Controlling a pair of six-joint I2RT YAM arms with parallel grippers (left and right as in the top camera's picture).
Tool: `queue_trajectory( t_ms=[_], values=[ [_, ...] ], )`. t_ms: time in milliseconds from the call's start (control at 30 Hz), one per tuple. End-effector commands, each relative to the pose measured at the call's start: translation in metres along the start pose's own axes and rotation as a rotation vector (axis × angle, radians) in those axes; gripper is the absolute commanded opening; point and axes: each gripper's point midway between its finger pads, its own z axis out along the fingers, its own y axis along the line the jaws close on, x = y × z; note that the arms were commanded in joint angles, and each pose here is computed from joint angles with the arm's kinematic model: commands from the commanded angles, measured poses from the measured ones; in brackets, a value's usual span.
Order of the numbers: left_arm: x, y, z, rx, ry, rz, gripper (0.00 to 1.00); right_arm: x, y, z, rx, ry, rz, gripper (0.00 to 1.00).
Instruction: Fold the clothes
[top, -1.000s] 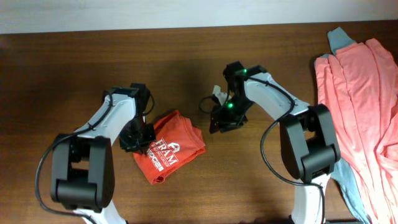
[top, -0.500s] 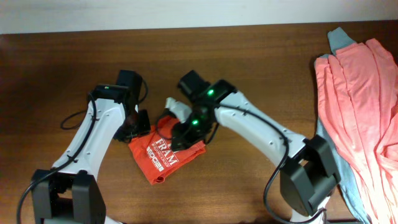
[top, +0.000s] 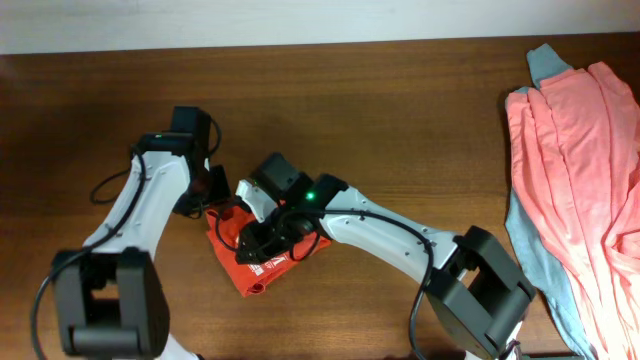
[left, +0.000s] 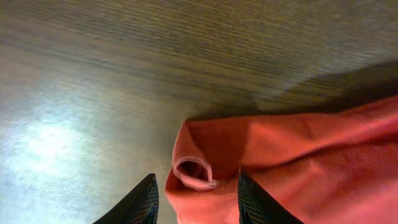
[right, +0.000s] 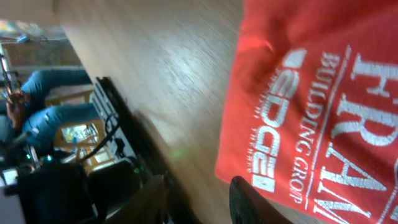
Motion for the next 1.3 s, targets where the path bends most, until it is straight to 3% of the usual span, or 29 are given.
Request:
queue_trajectory(
  t_ms=[0,267,433,567,833,1033,1267],
  values=[
    [0.003,0.001,0.023,-0.021,0.053,0.035,0.41,0.015,-0.011,0.011,-0.001,0.020,0.064,0.39],
    [0.026,-0.023,0.050,0.105,0.208,0.063,0.41,0.044,-0.056,0.048,0.027,0.074,0.156,0.43],
    [0.048,-0.019,0.056,0.087,0.302,0.088,0.41,0.054,-0.080,0.061,0.069,0.114,0.210,0.43],
    [0.070,-0.015,0.060,0.075,0.367,0.114,0.41,0.050,-0.107,0.048,0.144,0.090,0.247,0.43],
    [0.115,-0.011,0.068,0.095,0.501,0.116,0.31,0.040,-0.161,0.000,0.173,0.058,0.284,0.43],
    [0.115,-0.038,0.063,0.262,0.507,0.125,0.29,0.048,-0.172,-0.019,0.205,0.114,0.267,0.44],
    [0.095,-0.052,0.052,0.336,0.442,0.168,0.30,0.053,-0.177,-0.048,0.338,0.149,0.281,0.43]
  ],
)
